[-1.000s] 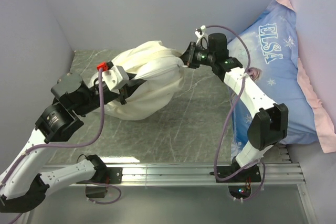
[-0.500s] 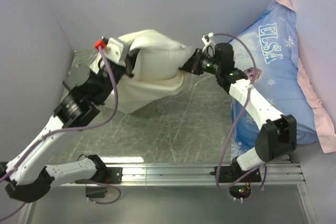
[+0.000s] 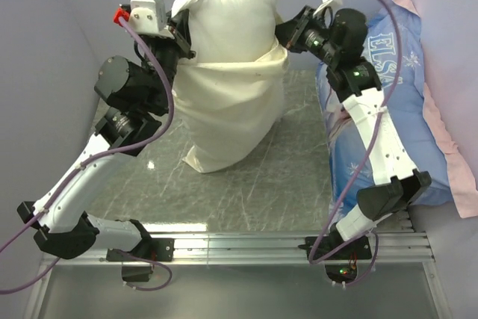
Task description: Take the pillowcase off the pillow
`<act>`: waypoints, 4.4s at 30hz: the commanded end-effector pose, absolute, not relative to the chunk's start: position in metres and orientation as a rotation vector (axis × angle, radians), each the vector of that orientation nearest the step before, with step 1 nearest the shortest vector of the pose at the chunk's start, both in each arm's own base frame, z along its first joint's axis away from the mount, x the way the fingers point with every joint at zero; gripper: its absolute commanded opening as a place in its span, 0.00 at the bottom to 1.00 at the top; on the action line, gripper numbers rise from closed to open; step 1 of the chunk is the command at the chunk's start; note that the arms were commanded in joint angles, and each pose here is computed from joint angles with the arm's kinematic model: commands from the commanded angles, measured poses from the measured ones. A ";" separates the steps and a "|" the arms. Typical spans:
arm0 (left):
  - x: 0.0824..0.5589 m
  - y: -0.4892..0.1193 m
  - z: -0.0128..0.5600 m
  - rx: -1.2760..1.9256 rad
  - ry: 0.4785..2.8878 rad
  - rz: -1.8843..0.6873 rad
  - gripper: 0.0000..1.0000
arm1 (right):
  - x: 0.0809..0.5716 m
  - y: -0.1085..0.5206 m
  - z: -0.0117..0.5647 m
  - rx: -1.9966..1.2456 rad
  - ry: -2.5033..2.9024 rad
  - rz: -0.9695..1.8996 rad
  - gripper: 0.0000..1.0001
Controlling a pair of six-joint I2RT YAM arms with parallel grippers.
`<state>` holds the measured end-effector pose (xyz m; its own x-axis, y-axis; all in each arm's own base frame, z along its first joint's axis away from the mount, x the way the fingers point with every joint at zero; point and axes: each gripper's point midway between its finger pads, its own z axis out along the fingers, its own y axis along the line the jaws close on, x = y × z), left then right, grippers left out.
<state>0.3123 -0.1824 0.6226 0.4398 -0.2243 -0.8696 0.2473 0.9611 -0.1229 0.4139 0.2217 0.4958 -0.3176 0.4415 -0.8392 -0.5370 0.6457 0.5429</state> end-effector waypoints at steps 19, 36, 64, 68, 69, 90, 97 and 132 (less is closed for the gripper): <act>0.310 -0.143 0.633 -0.154 1.054 -0.379 0.01 | 0.423 0.185 0.350 0.099 1.892 0.755 0.61; 0.330 -0.153 0.621 -0.186 1.171 -0.365 0.01 | 0.358 0.172 0.457 0.026 1.595 0.876 0.77; 0.378 -0.173 0.571 -0.407 1.316 -0.344 0.01 | 0.265 0.371 0.399 -0.331 1.410 0.366 0.75; 0.377 -0.177 0.573 -0.385 1.315 -0.360 0.01 | 0.271 0.378 0.401 -0.345 1.379 0.289 0.75; 0.376 -0.176 0.574 -0.385 1.311 -0.361 0.01 | 0.274 0.381 0.402 -0.341 1.379 0.267 0.75; 0.373 -0.183 0.595 -0.342 1.278 -0.407 0.01 | 0.237 0.423 0.319 -0.561 1.454 0.383 0.00; 0.371 -0.183 0.606 -0.333 1.260 -0.417 0.01 | 0.220 0.434 0.223 -0.643 1.634 0.408 0.00; 0.306 -0.175 0.657 0.475 0.835 -0.776 0.00 | 0.212 0.337 0.391 -0.447 1.565 1.006 0.64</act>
<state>0.3759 -0.1922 0.5839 0.2212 -0.3094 -0.9248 0.6259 0.7723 -0.1086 0.2269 0.3663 0.3497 -0.2448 0.1434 -0.9589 -0.7185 0.6373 0.2787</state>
